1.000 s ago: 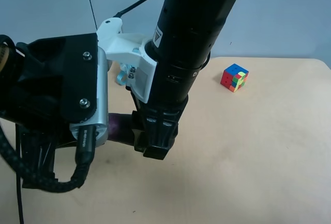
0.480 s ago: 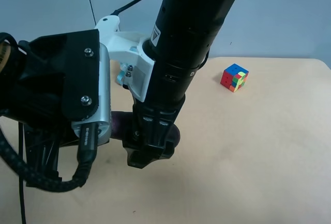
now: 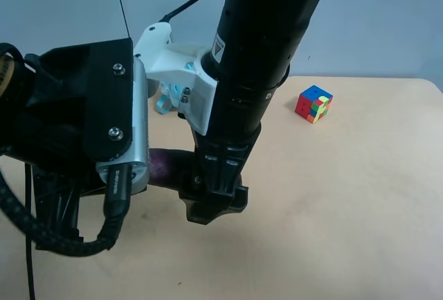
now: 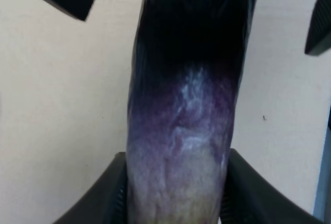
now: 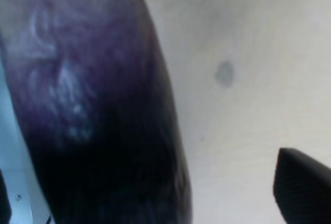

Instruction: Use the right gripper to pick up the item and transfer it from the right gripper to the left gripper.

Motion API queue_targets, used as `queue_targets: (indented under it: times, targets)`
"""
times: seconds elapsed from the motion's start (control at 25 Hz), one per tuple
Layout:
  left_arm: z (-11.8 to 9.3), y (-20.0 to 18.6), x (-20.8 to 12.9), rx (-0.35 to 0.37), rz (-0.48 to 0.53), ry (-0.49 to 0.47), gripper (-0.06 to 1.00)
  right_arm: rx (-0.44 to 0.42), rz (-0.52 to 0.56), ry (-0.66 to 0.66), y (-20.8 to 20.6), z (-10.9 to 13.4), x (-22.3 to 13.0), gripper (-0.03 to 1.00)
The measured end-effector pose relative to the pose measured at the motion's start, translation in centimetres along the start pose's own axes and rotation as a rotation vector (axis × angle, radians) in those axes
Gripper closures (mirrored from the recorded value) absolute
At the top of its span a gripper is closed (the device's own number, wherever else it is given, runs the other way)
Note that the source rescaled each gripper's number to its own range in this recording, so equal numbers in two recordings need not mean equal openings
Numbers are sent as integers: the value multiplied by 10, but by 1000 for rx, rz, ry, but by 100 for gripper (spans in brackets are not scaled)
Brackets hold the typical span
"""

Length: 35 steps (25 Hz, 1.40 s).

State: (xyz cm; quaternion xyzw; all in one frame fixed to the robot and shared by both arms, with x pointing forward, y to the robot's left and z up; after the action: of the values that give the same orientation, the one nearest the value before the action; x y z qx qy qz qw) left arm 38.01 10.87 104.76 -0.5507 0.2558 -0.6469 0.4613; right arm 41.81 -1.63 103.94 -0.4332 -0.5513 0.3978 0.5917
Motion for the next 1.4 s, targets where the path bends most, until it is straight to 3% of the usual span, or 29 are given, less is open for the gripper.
queue_targets:
  times: [0.24,0.44,0.84,1.24,1.4]
  targets:
    - [0,0,0,0,0,0,94,-14,3,33,-21,7,-8,-3]
    - [0,0,0,0,0,0,94,-69,61,78,-33,6,-18,-3]
    - [0,0,0,1,-1,1,94,-144,72,195,-44,3,-25,-3]
    - [0,0,0,1,-1,1,94,-207,-76,246,-95,20,-37,-3]
    - [0,0,0,2,0,1,94,-227,-103,250,-106,35,-61,-3]
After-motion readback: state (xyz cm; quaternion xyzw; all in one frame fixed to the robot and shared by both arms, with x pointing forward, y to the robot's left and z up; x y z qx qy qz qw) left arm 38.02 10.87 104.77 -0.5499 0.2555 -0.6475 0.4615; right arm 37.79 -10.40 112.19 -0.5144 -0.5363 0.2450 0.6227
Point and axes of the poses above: a point on each arm's last joint axis where the gripper is mounted, y pointing out along that axis toward the gripper, z along the wrist's bending axis when the last joint is at zero, x = y × z, the point moved 2 cm from there along y, pointing out along that axis toward the gripper, and after that the axes turned 1 degree about y, right-handed, at the moved point
